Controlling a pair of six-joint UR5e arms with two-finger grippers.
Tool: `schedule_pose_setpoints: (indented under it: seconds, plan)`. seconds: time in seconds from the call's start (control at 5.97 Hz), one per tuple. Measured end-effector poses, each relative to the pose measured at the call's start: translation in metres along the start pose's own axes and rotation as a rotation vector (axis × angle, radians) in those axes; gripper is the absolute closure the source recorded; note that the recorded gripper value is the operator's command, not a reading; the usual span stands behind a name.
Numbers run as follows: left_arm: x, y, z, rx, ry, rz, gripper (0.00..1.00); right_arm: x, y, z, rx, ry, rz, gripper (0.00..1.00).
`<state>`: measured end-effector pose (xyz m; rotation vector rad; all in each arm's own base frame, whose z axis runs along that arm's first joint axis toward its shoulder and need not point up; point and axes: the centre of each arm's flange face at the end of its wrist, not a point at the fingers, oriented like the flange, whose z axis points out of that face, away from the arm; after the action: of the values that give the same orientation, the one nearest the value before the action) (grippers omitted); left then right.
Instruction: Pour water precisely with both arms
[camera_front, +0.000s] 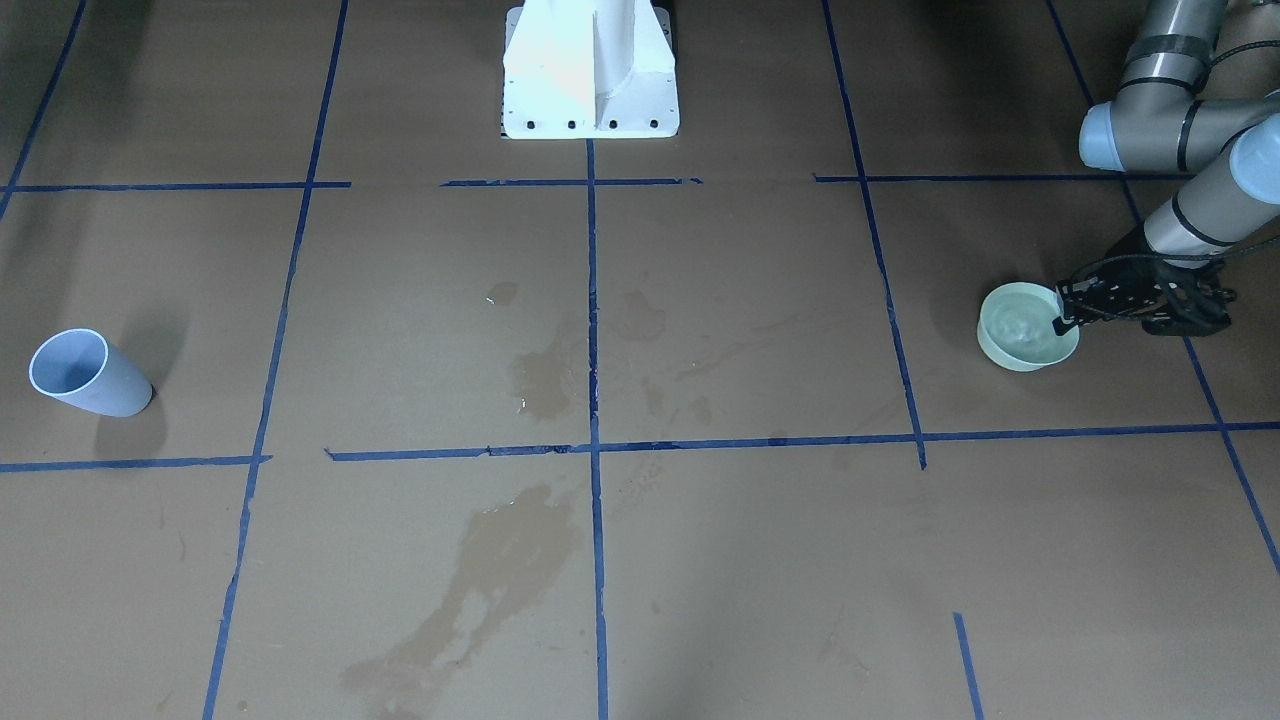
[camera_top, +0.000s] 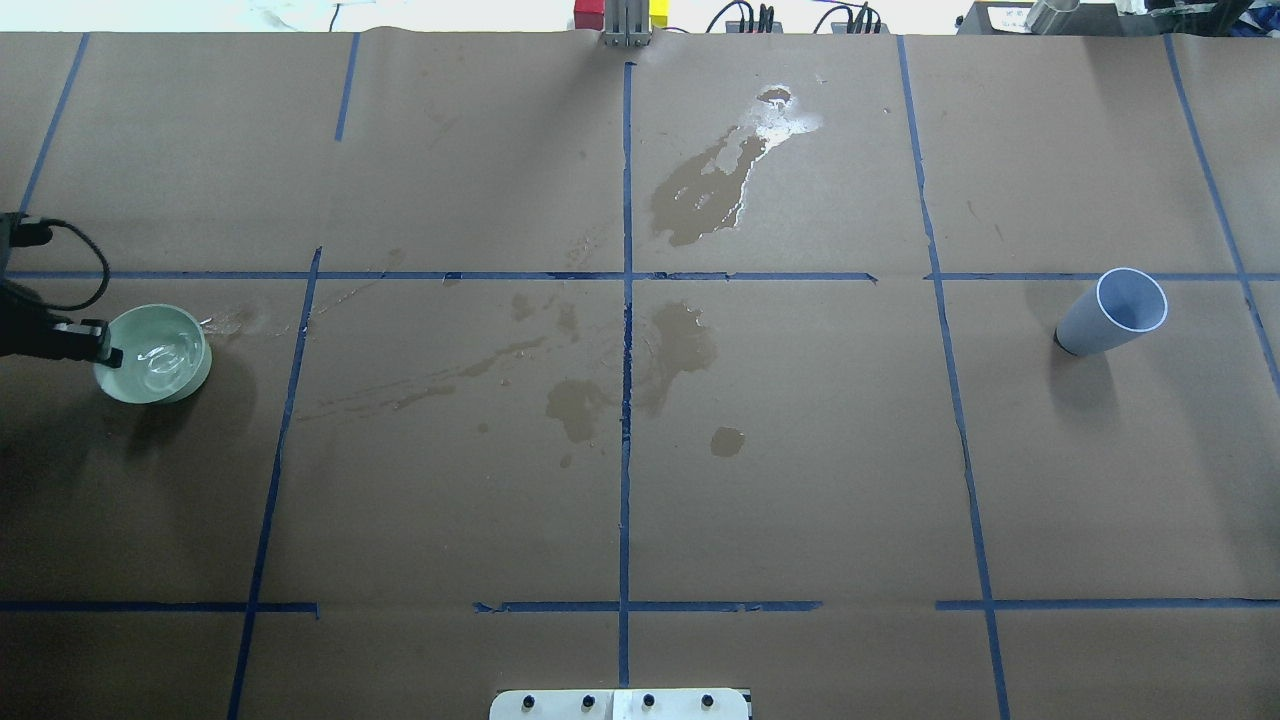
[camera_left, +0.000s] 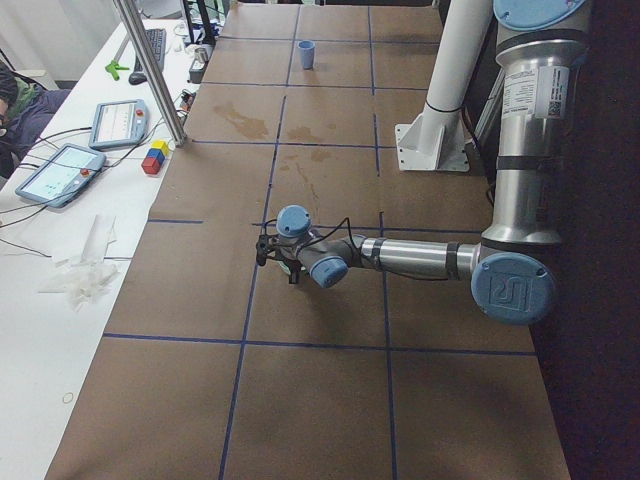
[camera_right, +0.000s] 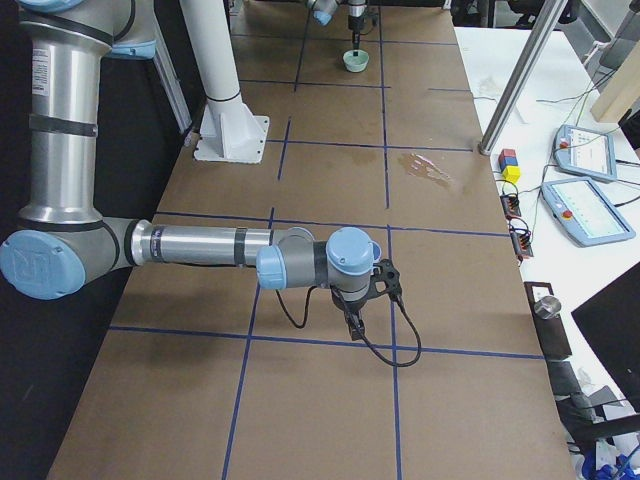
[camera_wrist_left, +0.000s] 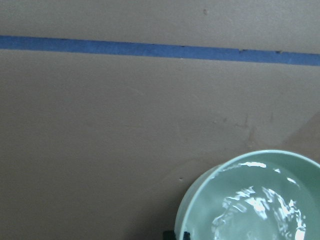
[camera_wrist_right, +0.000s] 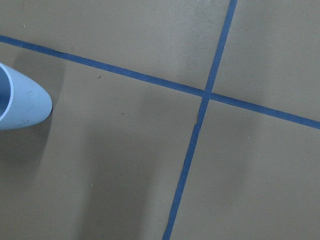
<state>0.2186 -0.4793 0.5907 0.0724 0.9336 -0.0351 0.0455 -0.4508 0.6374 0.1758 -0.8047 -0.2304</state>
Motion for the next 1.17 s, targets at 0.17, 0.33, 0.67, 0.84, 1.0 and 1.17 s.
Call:
schedule_pose_setpoints:
  seconds: [0.17,0.33,0.67,0.84,1.0,1.17]
  plan:
    - [0.036,-0.015,-0.014,0.0,0.012,0.006,1.0,0.0,0.0,0.0,0.0,0.0,0.0,0.0]
    - [0.084,-0.032,-0.036,-0.001,0.016,0.0,1.0,0.0,0.0,0.0,0.0,0.0,0.0,0.0]
    - [0.225,-0.055,-0.057,-0.044,0.036,-0.063,1.0,0.0,0.0,0.0,0.0,-0.001,0.0,0.0]
    - [0.302,-0.047,-0.04,-0.077,0.047,-0.097,1.0,0.0,0.0,0.0,0.0,-0.001,0.001,0.0]
    - [0.369,-0.041,-0.02,-0.091,0.052,-0.136,1.0,0.0,0.0,0.0,-0.001,-0.001,0.002,0.0]
    - [0.424,-0.036,0.001,-0.096,0.049,-0.166,1.0,0.001,0.0,0.001,-0.002,-0.001,0.002,0.0]
